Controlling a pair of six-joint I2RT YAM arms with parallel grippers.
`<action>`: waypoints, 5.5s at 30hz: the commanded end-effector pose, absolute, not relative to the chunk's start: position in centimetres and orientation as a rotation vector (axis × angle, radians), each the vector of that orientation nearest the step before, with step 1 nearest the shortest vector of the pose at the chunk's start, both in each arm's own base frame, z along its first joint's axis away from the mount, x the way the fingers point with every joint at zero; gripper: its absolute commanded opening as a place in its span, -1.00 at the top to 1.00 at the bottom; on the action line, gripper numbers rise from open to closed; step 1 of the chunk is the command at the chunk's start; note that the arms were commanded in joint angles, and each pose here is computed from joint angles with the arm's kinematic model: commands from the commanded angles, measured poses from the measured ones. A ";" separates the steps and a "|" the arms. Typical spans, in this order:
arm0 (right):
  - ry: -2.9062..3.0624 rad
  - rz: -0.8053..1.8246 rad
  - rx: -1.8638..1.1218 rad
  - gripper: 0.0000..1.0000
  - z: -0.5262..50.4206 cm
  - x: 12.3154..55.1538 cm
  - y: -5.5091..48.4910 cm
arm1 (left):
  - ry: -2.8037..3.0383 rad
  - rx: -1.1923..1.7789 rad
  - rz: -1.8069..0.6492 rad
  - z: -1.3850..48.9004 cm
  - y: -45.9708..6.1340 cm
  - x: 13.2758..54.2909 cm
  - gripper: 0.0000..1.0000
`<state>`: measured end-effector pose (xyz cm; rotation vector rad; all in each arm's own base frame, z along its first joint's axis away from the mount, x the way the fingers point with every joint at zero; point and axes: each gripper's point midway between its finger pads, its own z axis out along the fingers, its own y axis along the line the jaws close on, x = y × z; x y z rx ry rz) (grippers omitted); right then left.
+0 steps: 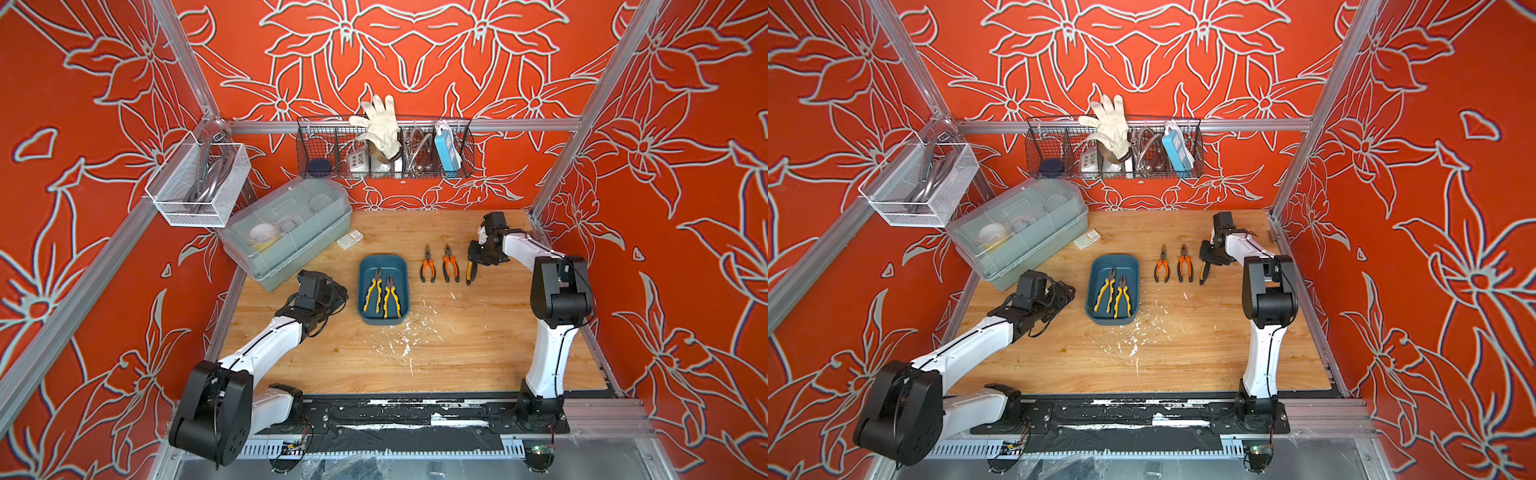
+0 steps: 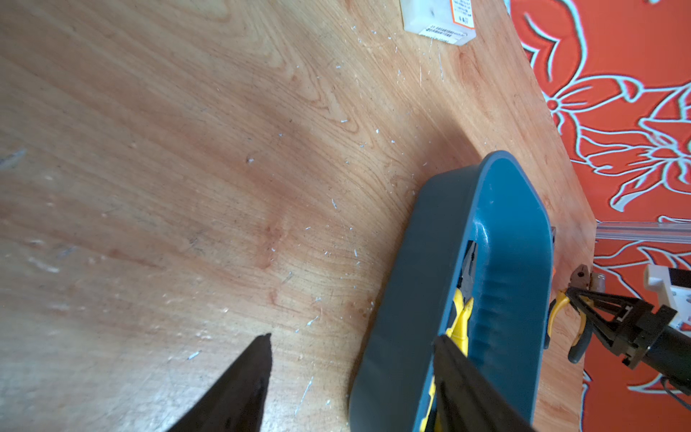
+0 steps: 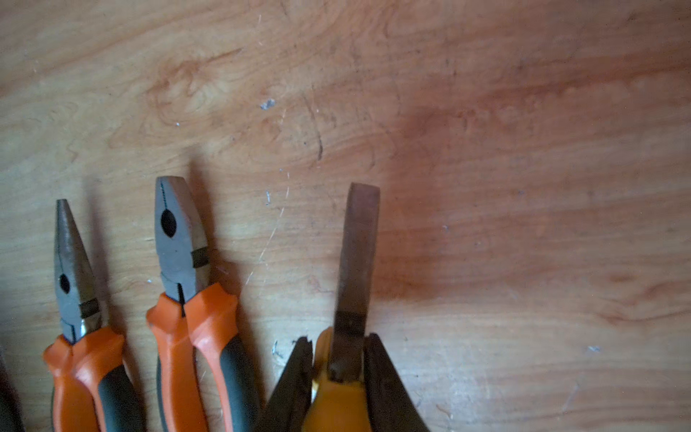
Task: Take the pliers out of the storage box
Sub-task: Place the pliers at the center of the board, then pick up the pliers from the storage box.
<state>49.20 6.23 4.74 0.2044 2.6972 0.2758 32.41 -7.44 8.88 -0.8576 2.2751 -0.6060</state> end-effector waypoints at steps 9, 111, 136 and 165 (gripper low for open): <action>2.686 0.489 0.195 0.76 3.3 50.8 8.1 | 2.254 -0.819 -0.608 9.9 -7.7 32.8 -0.38; 2.418 0.532 -0.081 -0.21 9.3 35.9 18.1 | 2.296 0.081 -0.409 11.6 -18.9 33.9 -0.08; 2.408 0.521 -0.133 -0.21 9.9 35.7 18.4 | 2.671 0.217 0.114 7.7 -17.8 37.6 -0.04; 2.388 0.546 -0.130 -0.21 10.3 35.7 18.6 | 2.866 0.194 0.118 1.8 -17.8 36.2 0.80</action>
